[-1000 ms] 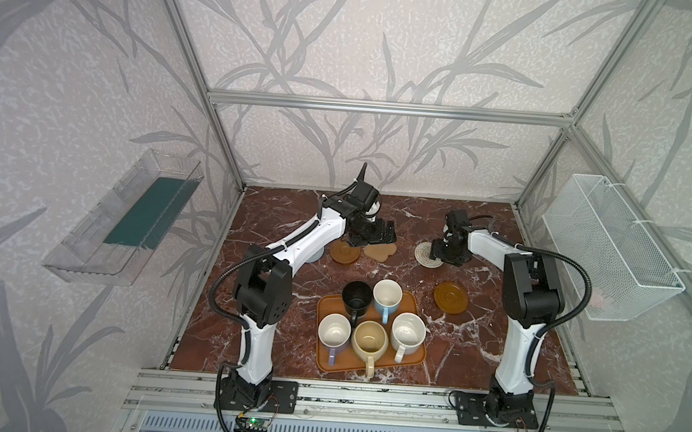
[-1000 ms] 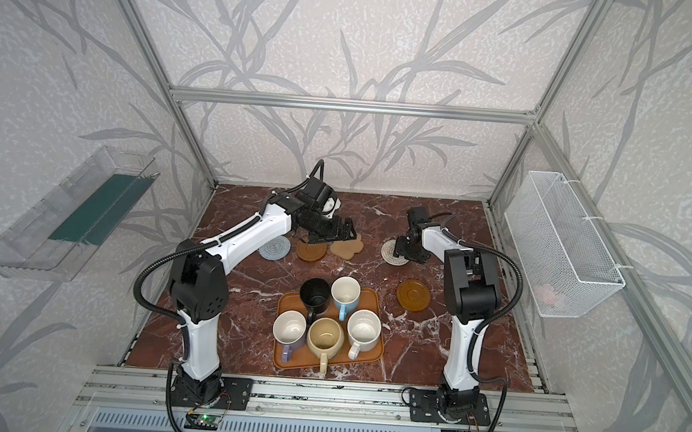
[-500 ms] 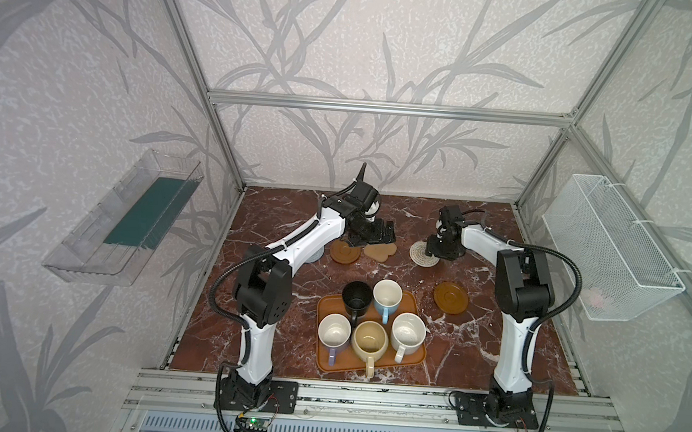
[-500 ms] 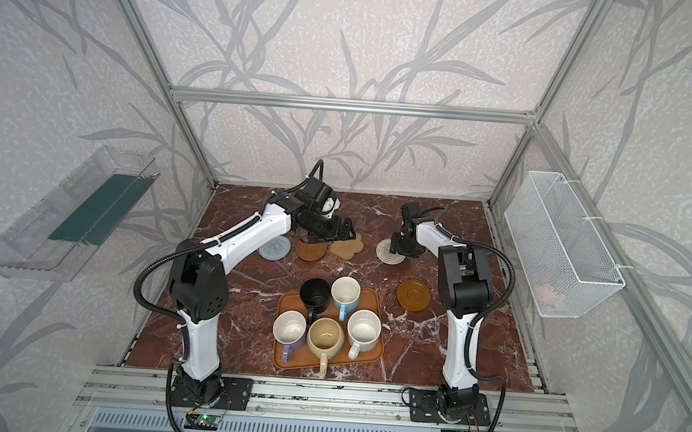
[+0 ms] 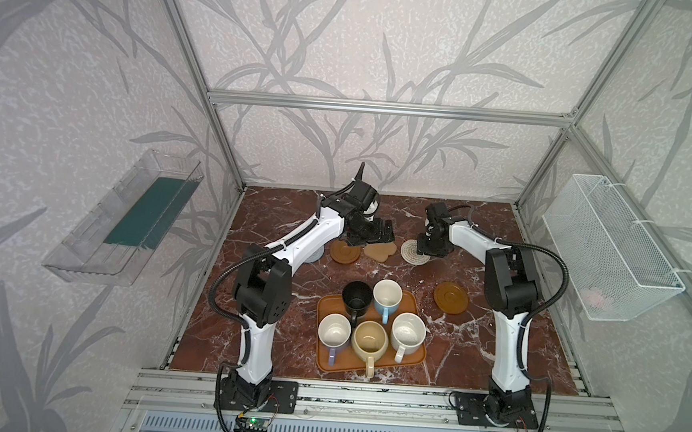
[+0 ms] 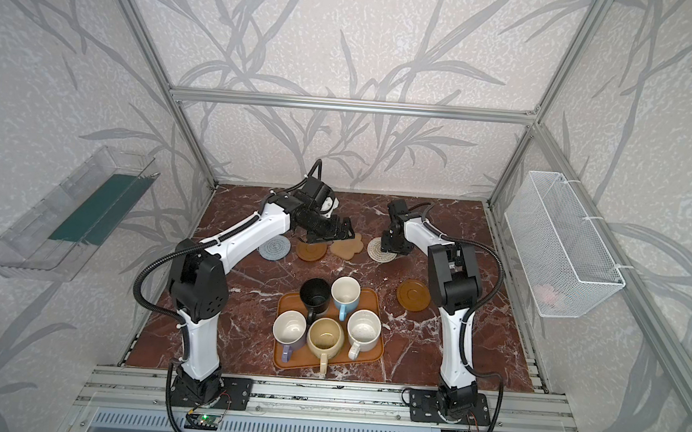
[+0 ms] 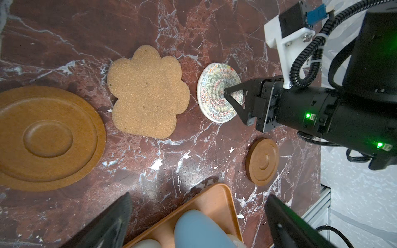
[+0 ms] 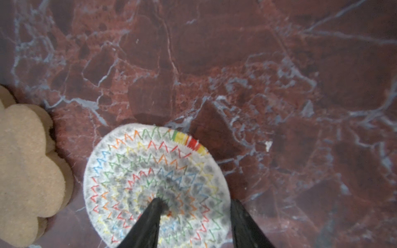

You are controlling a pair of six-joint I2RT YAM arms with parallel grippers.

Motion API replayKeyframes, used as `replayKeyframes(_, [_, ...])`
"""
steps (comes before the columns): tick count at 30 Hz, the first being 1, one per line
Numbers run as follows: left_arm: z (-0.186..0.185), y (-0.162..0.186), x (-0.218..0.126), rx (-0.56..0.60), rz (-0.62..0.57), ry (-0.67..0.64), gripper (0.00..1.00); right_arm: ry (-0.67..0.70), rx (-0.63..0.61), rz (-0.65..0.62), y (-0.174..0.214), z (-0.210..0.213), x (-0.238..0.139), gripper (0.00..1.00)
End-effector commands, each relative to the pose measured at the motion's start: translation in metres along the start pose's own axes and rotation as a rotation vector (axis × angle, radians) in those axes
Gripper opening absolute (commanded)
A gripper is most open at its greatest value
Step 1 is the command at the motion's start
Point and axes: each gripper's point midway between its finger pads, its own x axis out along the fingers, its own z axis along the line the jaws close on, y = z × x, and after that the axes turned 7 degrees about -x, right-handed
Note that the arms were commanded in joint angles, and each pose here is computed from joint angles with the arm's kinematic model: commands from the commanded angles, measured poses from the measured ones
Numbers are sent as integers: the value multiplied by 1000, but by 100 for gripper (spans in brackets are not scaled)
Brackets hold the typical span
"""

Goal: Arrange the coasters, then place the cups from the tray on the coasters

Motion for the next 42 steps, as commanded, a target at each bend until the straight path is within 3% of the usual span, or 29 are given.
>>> replayKeyframes(1, [6, 1, -5, -2, -11, -18, 99, 24, 10, 95, 24, -3, 18, 51])
replayKeyframes(13, [7, 1, -9, -8, -22, -15, 99, 16, 15, 66, 18, -1, 12, 51])
replayKeyframes(21, [9, -1, -17, -12, -36, -18, 99, 25, 12, 16, 6, -1, -7, 58])
replayKeyframes(26, [7, -4, -29, -11, -63, -21, 99, 24, 5, -60, -8, 0, -38, 72])
replayKeyframes(32, [5, -3, -48, -6, -99, -17, 99, 27, -2, -133, -17, 0, -84, 79])
replayKeyframes(38, [2, 6, -71, -4, -129, 5, 99, 47, -33, -221, -12, -5, -140, 90])
replayKeyframes(40, [2, 10, -80, -5, -145, 11, 99, 54, -42, -254, -7, -8, -160, 99])
replayKeyframes(42, [3, 15, -87, -5, -154, 15, 99, 48, -54, -286, 0, -9, -180, 99])
